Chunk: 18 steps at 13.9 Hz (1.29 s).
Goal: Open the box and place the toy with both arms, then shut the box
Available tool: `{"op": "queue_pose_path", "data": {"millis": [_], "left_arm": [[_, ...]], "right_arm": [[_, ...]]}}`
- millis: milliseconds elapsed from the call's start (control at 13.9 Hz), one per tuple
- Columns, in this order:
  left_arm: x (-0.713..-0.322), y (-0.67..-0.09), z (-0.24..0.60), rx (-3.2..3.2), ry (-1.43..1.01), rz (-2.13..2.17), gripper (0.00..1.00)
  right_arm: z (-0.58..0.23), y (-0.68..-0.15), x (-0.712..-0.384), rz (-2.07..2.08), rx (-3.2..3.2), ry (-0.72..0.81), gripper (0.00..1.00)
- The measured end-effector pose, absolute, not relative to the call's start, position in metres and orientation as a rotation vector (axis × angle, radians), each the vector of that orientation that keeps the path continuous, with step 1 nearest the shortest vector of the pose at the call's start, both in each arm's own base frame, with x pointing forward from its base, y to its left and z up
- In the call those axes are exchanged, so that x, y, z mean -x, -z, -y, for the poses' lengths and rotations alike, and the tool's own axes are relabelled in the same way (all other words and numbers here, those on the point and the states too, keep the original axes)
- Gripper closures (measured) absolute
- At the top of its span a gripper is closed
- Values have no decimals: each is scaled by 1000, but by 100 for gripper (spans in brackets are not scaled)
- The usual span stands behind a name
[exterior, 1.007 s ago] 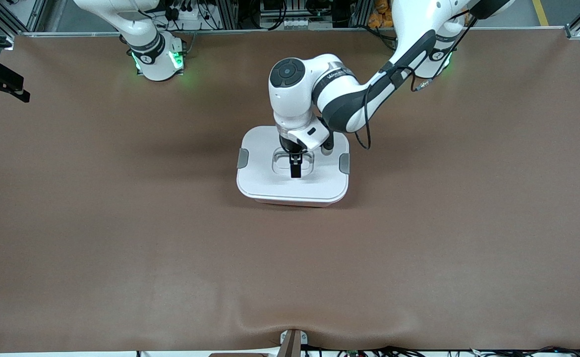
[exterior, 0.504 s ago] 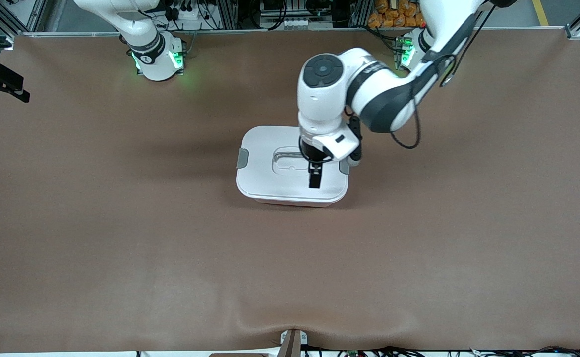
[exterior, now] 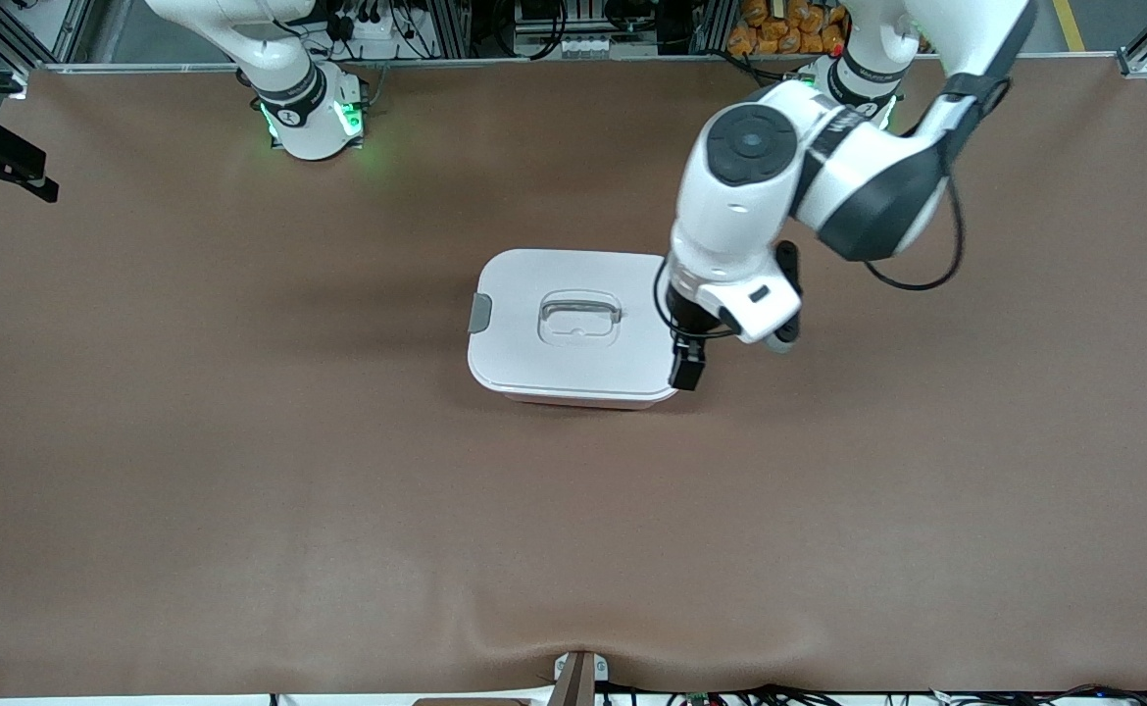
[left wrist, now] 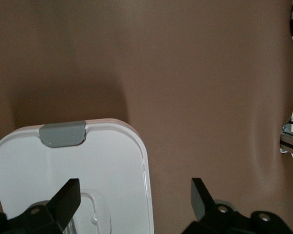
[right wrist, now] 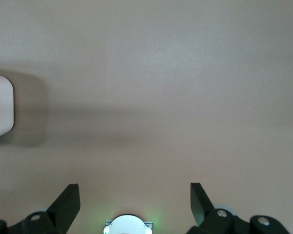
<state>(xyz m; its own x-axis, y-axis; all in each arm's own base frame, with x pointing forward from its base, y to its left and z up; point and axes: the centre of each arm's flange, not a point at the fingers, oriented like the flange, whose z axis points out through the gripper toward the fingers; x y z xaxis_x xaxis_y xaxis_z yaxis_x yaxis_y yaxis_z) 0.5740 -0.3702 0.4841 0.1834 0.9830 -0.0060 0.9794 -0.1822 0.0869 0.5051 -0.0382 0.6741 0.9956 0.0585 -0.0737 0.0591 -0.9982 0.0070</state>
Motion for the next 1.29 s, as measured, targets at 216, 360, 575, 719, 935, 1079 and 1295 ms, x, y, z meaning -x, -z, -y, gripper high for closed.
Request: {"op": "queue_pose_path", "data": {"millis": [216, 360, 575, 719, 935, 1079, 1295], "left_arm": [[-596, -498, 316, -2458, -65, -1882, 0], [-608, -501, 284, -2519, -58, -1822, 0], [-623, -511, 238, -2598, -34, -1705, 0], [-628, -521, 205, -2680, -40, -1602, 0], [-633, -534, 155, -2806, -46, -1426, 0], [-636, -539, 125, -2869, -42, -1323, 0], [-638, -543, 86, -2943, -23, -1178, 0]], "right_arm": [[38, -675, -505, -92, -3129, 112, 0], [38, -675, -505, -92, -3129, 111, 0], [38, -675, -505, -92, -3129, 111, 0], [38, -675, -505, -92, -3129, 110, 0], [38, -676, -505, -92, -3129, 110, 0], [38, -676, -505, -92, -3129, 109, 0], [38, -676, -505, -92, -3129, 109, 0]]}}
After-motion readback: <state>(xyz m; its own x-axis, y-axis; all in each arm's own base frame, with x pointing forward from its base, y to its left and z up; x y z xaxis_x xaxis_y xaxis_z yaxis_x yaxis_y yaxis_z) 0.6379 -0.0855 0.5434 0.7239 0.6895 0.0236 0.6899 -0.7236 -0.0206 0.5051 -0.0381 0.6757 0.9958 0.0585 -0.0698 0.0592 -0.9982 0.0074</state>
